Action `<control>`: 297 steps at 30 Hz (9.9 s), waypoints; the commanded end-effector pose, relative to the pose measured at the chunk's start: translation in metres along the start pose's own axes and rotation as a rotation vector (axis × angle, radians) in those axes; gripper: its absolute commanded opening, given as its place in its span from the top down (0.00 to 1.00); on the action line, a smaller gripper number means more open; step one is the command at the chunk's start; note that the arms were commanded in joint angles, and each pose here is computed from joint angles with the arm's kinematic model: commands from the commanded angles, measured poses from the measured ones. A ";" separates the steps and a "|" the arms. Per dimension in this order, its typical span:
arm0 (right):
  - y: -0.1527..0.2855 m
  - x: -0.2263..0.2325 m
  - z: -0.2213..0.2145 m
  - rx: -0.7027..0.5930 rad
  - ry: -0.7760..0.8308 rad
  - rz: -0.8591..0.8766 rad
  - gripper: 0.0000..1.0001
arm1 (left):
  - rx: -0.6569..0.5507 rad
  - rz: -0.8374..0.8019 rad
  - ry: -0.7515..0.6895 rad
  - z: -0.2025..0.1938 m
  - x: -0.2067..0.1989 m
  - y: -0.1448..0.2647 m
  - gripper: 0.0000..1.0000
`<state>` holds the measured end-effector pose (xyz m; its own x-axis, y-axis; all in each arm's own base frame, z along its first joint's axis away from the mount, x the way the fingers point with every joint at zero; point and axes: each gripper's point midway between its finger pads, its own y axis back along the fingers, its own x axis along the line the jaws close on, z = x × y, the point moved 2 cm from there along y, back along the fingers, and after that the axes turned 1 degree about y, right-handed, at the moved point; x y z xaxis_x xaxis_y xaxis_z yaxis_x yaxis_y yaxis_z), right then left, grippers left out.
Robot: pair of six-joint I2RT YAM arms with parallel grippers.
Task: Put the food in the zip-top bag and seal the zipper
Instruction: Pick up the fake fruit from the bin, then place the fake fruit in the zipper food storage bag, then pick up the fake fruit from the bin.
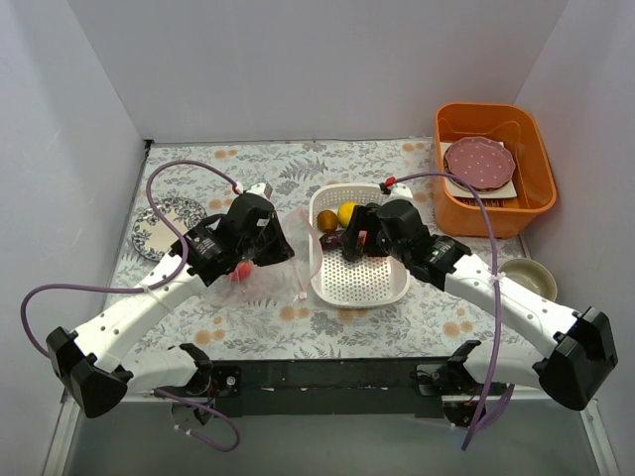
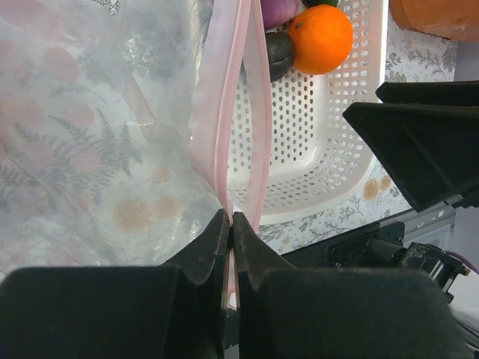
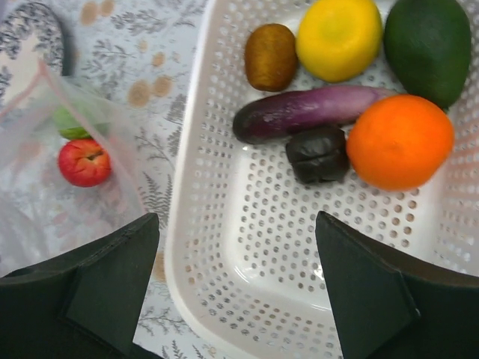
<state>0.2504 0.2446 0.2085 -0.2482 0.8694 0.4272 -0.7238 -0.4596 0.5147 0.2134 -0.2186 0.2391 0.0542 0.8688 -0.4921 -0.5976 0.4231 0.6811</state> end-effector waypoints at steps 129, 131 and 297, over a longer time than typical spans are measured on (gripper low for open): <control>0.010 0.046 -0.012 0.135 -0.067 0.389 0.45 | 0.015 -0.013 -0.008 -0.008 0.004 -0.004 1.00; 0.013 0.056 -0.004 0.101 -0.059 0.430 0.44 | 0.018 -0.014 -0.008 -0.009 0.004 -0.005 1.00; -0.105 -0.069 -0.067 0.466 0.178 -0.143 0.38 | -0.080 -0.071 0.035 0.006 -0.003 0.015 1.00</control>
<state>0.2965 0.2450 0.0731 -0.2961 0.9261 0.2339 -0.3988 -0.3424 0.8507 0.2077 -0.2110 0.2412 0.0501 0.8463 -0.5304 -0.6345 0.4371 0.6375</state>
